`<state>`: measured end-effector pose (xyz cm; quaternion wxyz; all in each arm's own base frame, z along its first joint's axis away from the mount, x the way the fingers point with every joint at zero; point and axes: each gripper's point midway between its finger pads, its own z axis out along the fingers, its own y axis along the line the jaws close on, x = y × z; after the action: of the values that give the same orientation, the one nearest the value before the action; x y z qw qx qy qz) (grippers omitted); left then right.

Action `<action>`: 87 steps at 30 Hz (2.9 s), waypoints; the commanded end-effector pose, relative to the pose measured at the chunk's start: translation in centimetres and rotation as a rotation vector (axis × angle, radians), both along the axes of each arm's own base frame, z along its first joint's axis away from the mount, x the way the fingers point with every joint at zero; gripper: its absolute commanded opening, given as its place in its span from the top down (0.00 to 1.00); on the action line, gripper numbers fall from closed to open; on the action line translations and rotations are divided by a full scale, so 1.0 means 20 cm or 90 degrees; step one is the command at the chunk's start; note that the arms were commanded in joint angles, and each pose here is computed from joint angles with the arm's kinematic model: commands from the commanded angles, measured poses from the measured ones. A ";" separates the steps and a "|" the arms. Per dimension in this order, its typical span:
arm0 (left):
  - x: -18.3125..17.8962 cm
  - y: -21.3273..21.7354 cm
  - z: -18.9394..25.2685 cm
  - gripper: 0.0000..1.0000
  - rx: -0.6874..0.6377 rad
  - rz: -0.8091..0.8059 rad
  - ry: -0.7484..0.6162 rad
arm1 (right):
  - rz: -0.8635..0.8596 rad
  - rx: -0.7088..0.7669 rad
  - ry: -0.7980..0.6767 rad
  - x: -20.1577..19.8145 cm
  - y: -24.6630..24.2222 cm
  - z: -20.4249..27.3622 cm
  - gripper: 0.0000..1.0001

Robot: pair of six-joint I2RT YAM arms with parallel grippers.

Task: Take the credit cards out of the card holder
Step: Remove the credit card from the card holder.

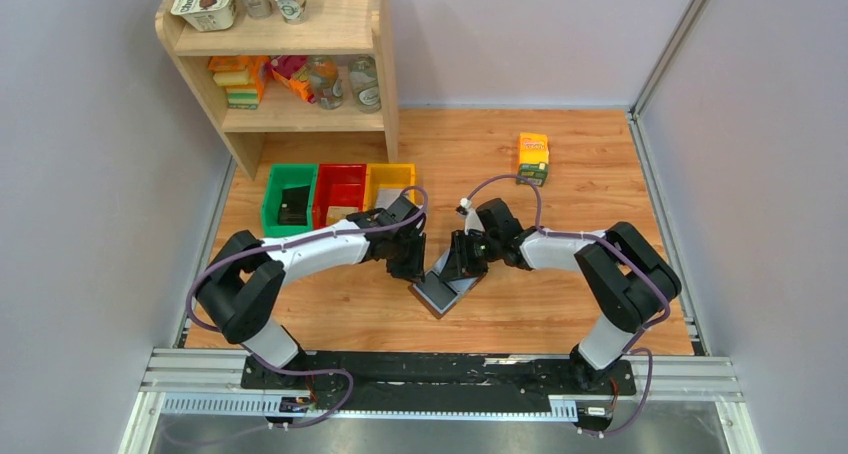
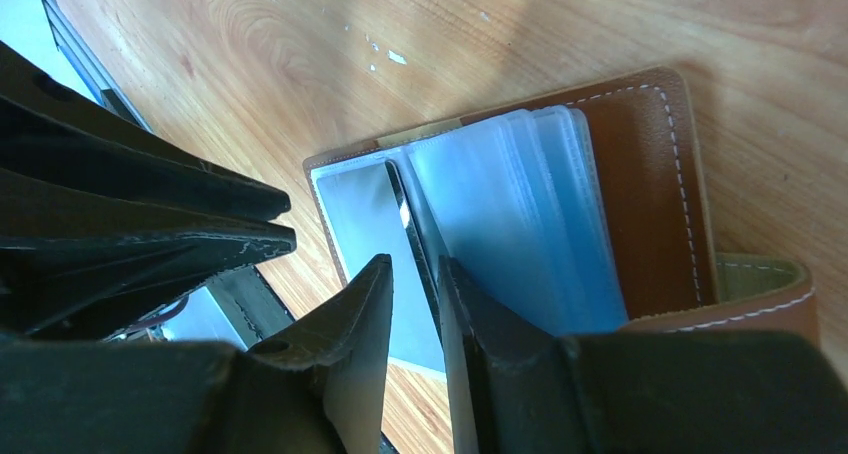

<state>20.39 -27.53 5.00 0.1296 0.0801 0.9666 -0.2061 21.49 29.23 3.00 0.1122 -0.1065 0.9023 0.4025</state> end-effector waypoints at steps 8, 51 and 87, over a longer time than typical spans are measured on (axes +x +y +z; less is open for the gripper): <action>-0.13 -0.04 -0.11 0.76 -0.010 -0.064 0.083 | -0.013 0.008 -0.024 0.06 0.00 0.05 0.71; 0.03 -0.13 -0.15 0.80 0.004 -0.034 0.046 | -0.102 -0.017 -0.030 0.12 -0.08 0.02 0.71; 0.00 -0.02 -0.27 1.00 0.056 -0.022 0.049 | -0.006 0.131 -0.004 0.04 0.08 0.13 0.76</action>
<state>20.85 -29.22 1.96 0.0941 0.0925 0.9706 -0.2012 23.52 29.17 4.82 0.1546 -0.0679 0.8757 0.4523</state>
